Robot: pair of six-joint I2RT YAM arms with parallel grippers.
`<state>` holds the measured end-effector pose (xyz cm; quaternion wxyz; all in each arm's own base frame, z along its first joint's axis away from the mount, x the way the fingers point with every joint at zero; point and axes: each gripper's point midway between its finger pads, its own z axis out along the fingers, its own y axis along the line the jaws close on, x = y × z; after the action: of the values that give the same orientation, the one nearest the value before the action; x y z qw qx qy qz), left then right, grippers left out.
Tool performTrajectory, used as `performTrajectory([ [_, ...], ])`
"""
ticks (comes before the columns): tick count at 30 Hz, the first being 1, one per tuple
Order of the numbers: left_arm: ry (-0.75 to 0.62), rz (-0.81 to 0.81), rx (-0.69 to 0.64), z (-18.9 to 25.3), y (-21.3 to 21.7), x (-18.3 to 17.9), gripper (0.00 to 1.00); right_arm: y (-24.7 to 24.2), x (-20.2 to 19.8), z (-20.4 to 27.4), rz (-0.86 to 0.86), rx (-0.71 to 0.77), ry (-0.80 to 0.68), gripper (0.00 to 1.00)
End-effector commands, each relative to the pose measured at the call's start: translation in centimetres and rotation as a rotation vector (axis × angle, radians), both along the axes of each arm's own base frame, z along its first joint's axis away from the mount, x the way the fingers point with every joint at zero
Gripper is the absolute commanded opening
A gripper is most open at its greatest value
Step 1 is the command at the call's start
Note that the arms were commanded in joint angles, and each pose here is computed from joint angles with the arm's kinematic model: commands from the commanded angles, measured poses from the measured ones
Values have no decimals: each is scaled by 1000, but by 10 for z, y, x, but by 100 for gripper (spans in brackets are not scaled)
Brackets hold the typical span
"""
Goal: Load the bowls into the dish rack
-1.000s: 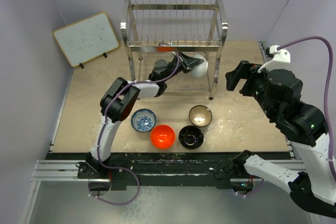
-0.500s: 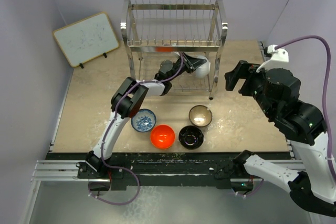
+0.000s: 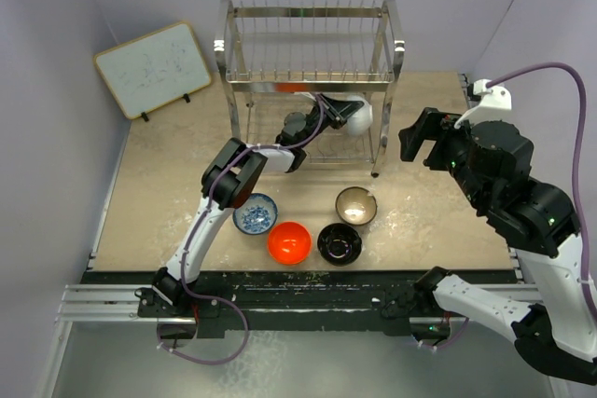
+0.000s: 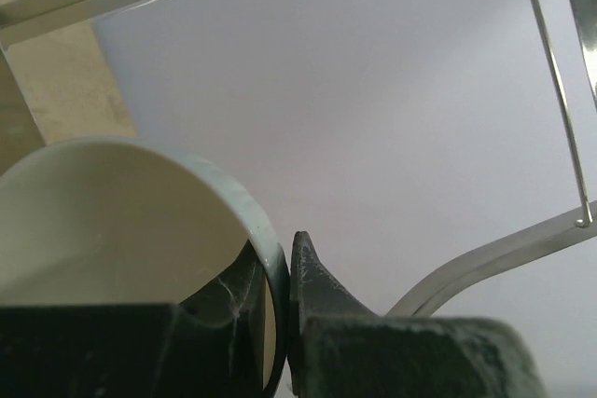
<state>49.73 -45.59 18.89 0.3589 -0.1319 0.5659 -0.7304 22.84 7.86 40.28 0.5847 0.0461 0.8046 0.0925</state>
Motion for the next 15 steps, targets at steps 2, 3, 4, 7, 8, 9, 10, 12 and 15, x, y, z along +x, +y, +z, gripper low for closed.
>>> performTrajectory([
  [2, -74, 32, -134, 28, 17, -4, 0, 1, 1, 4, 7, -5, -13, 93],
  [3, -67, 35, -132, 26, 18, -4, 0, 1, 1, 3, 10, -5, -11, 93],
  [4, -57, 39, -131, 24, 19, -3, 0, 2, 1, 2, 12, -4, -9, 93],
  [7, -19, 53, -108, 15, 23, -2, 8, 2, 1, 0, 14, -3, -6, 94],
  [8, -6, 54, -95, 13, 24, -2, 11, 2, 1, -1, 13, -4, -4, 94],
  [9, 6, 53, -81, 9, 25, -2, 13, 2, 1, -2, 15, -5, -2, 94],
  [10, 20, 53, -69, 4, 26, -1, 14, 2, 0, -3, 15, -6, -1, 94],
  [12, 59, 53, -52, -6, 27, -1, 14, 2, 0, -5, 16, -5, 3, 94],
  [15, 108, 57, -16, -19, 28, -2, 16, 2, -1, -6, 17, -2, 5, 94],
])
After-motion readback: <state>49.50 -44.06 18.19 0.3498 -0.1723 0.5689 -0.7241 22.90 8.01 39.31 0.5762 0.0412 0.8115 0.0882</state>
